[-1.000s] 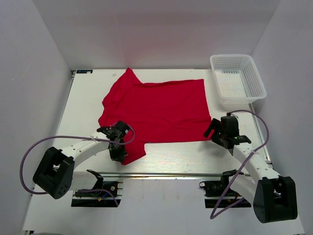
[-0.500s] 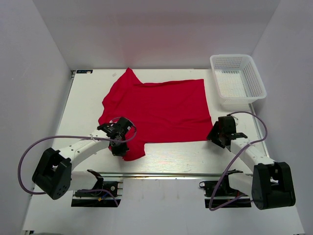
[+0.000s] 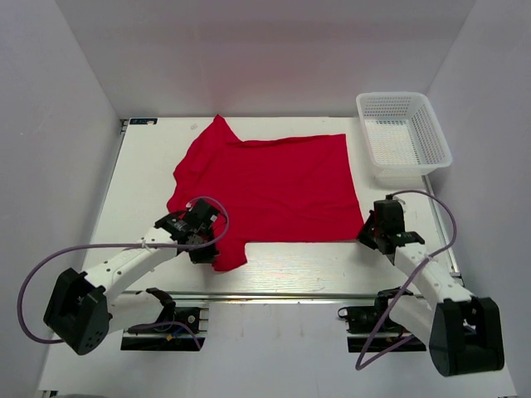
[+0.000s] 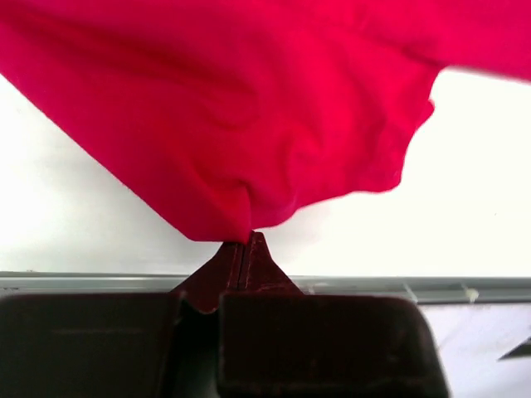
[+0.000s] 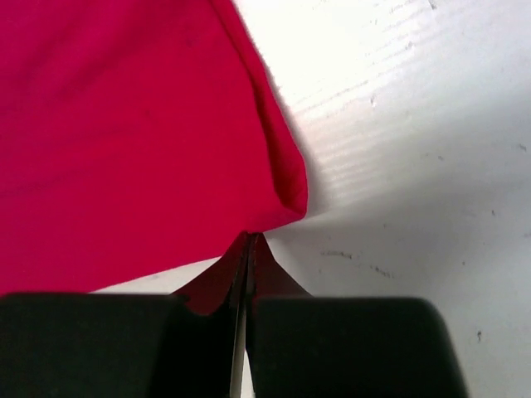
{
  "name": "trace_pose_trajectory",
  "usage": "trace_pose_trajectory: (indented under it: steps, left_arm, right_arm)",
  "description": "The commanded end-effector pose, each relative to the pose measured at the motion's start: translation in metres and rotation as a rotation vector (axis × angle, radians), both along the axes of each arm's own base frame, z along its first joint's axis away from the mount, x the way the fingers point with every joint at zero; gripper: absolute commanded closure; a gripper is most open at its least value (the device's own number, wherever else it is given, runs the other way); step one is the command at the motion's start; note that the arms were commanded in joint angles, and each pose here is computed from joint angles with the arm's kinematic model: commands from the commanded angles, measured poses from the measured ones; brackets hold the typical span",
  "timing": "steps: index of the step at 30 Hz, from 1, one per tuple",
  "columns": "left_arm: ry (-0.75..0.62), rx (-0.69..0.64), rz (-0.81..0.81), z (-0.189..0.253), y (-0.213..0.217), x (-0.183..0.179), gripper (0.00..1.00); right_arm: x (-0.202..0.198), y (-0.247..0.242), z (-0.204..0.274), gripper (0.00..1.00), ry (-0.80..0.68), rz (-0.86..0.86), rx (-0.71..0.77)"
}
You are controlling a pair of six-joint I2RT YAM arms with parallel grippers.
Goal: Fold and stack the t-shirts
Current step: Grap the side of the flattened tshirt closest away from the robot with both arms
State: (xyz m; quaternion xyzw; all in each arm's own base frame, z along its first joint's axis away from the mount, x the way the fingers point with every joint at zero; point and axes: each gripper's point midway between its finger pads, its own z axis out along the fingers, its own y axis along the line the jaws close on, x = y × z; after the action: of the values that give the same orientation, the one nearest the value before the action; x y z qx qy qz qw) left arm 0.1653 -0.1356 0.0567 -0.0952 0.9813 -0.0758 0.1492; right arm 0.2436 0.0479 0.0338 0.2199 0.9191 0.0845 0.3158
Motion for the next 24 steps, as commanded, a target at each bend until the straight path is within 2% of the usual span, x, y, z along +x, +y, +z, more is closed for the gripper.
trace_pose_trajectory:
  steps: [1,5,7,12,18,22,24]
  left_arm:
    - [0.044,-0.029,-0.028,-0.002,0.001,-0.019,1.00]
    - [0.100,-0.038,-0.039,-0.003,0.002,-0.034,1.00]
    - [0.116,-0.038,-0.041,-0.003,0.003,-0.038,1.00]
    - [0.080,-0.079,-0.081,0.002,-0.007,-0.029,1.00]
    - [-0.076,-0.194,-0.129,0.025,-0.040,0.018,1.00]
    - [-0.148,-0.097,-0.104,0.040,-0.042,0.063,1.00]
    - [-0.128,-0.027,-0.083,0.033,-0.038,0.074,1.00]
  right_arm:
    - [-0.028,0.001,-0.007,1.00,0.057,0.021,0.014]
    - [-0.053,0.002,-0.010,1.00,0.110,0.029,0.032]
    - [-0.056,0.012,-0.009,1.00,0.110,0.056,0.084]
    - [-0.046,0.015,-0.003,1.00,0.082,0.069,0.092]
    - [-0.017,0.015,0.023,1.00,0.015,0.106,0.055]
    - [0.001,0.017,0.032,1.00,-0.007,0.120,0.046]
    - [0.009,0.018,0.032,1.00,0.002,0.109,0.046]
